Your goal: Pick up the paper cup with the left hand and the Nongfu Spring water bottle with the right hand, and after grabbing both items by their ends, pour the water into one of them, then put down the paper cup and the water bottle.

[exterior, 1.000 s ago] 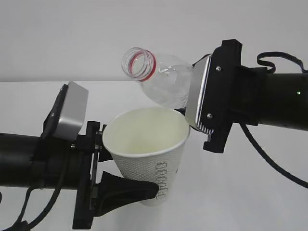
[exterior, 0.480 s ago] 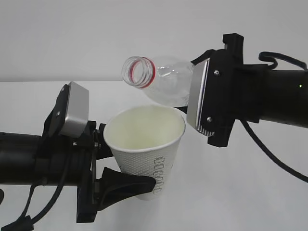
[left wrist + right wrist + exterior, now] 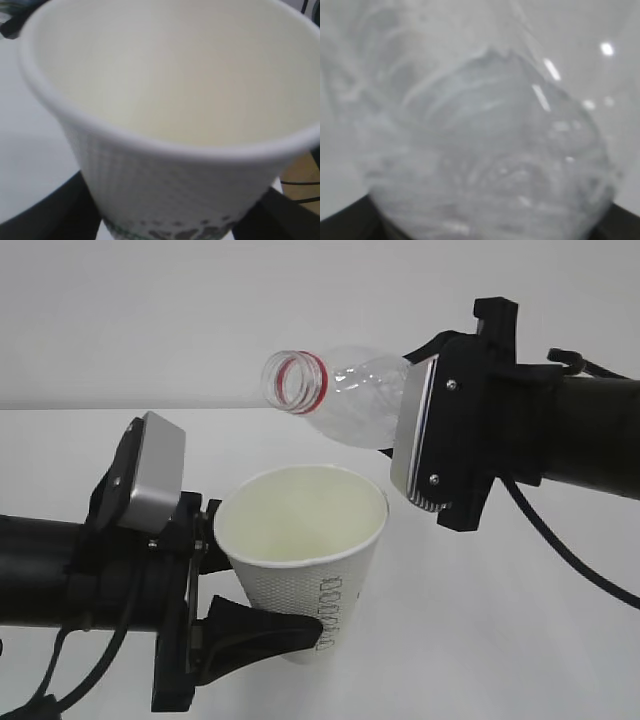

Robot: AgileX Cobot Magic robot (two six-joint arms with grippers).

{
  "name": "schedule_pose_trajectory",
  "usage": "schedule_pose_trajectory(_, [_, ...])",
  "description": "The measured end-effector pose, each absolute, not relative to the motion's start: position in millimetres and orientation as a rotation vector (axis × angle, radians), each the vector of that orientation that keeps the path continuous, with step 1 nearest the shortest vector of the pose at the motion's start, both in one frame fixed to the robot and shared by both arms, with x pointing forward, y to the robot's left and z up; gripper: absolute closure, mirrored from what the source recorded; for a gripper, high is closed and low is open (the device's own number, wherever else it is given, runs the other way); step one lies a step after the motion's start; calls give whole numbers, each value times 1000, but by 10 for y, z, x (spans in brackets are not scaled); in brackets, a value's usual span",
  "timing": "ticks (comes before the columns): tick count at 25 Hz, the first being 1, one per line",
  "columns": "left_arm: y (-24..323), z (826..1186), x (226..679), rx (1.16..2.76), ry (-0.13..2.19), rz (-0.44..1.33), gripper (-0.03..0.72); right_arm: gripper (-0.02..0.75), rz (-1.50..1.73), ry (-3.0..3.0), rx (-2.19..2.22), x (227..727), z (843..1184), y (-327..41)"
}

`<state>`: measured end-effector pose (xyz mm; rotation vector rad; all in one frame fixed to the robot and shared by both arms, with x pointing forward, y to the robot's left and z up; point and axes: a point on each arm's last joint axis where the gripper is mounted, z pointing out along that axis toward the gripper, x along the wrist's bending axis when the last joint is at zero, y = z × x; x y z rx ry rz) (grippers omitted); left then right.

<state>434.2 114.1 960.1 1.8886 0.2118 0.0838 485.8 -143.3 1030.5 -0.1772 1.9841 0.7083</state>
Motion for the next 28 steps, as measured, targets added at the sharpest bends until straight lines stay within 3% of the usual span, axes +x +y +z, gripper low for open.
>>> schedule_pose_trajectory(9, [1278,9802,4376,1876,204,203,172,244,693,1942,-203,4870,10335,-1432])
schedule_pose_trajectory(28, [1320,9770,4346,1924,180,166,172,244,653,1900,-234,4886,10361,-1440])
